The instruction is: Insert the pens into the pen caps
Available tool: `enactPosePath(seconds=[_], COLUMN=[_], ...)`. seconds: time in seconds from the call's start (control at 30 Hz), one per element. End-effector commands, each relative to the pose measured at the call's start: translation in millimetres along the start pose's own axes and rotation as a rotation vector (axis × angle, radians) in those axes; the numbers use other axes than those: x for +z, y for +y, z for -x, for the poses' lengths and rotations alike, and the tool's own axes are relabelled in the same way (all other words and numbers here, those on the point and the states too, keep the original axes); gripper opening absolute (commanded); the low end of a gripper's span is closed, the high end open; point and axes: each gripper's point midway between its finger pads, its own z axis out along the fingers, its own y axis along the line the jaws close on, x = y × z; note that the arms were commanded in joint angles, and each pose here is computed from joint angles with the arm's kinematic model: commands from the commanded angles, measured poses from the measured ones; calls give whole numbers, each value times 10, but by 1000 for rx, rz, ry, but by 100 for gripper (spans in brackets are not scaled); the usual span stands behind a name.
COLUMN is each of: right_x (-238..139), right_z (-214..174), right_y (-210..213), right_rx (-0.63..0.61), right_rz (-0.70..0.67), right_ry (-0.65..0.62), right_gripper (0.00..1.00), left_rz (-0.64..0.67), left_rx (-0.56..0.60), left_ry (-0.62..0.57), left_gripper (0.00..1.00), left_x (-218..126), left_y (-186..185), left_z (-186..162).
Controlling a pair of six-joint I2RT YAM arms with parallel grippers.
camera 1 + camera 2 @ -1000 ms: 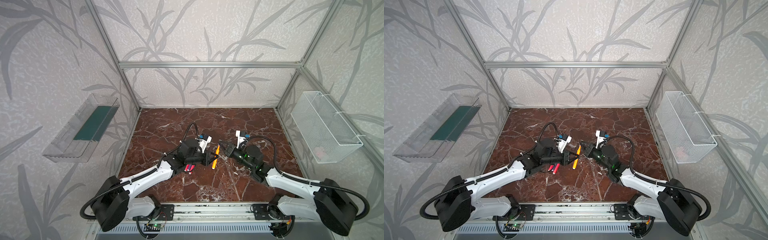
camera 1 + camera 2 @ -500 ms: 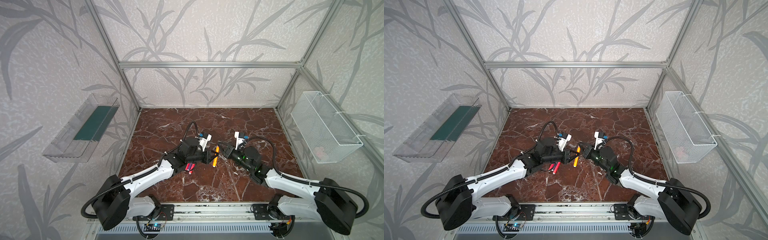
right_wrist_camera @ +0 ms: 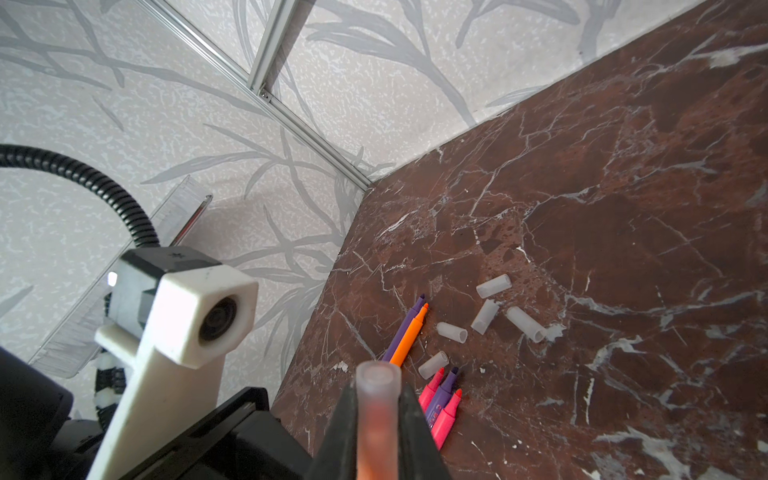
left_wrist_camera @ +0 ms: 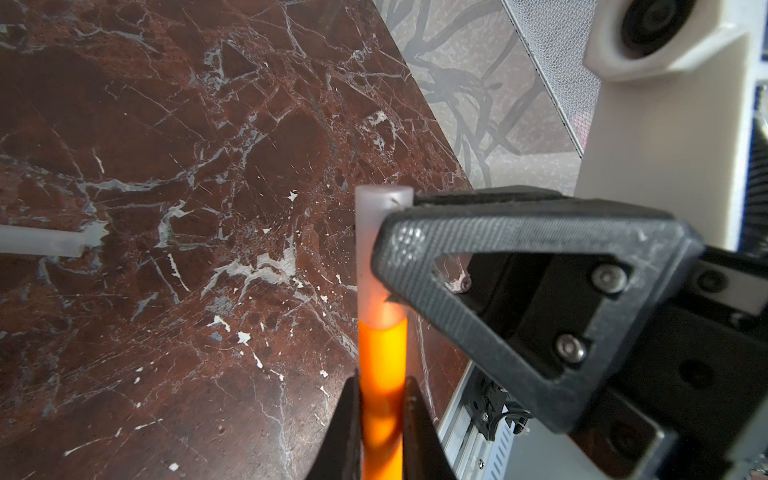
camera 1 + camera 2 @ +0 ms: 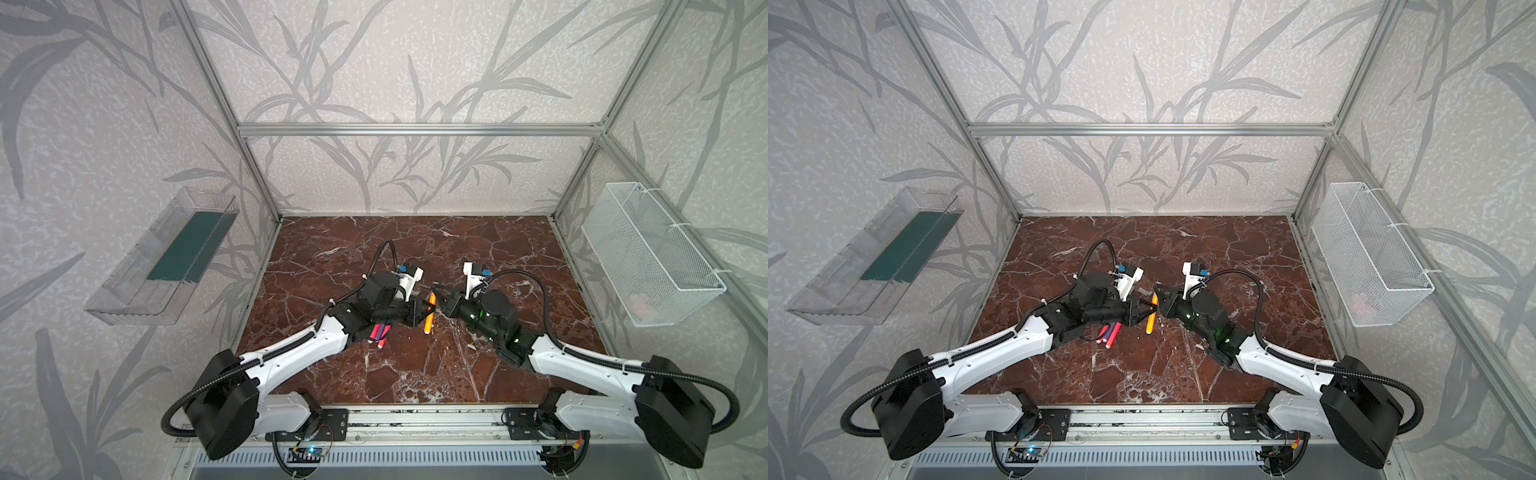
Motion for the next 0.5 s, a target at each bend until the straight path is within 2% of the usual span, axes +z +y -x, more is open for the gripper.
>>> enactPosePath(seconds=[0.0, 0.37, 0.47], right_x=[-48, -154, -162], right_z=[-224, -330, -276], right_y=[191, 259, 252], right_rx=[-48, -147, -132], right_rz=[111, 199, 197], right_ry=[85, 104, 69], right_gripper=[0, 0, 0], left_rz=[15, 13, 14], left_rx=[-34, -57, -59], left_ry=[-109, -144, -166], left_gripper=[0, 0, 0], left_x=[-81, -257, -291], left_y=[116, 187, 181], left_z=[344, 404, 435])
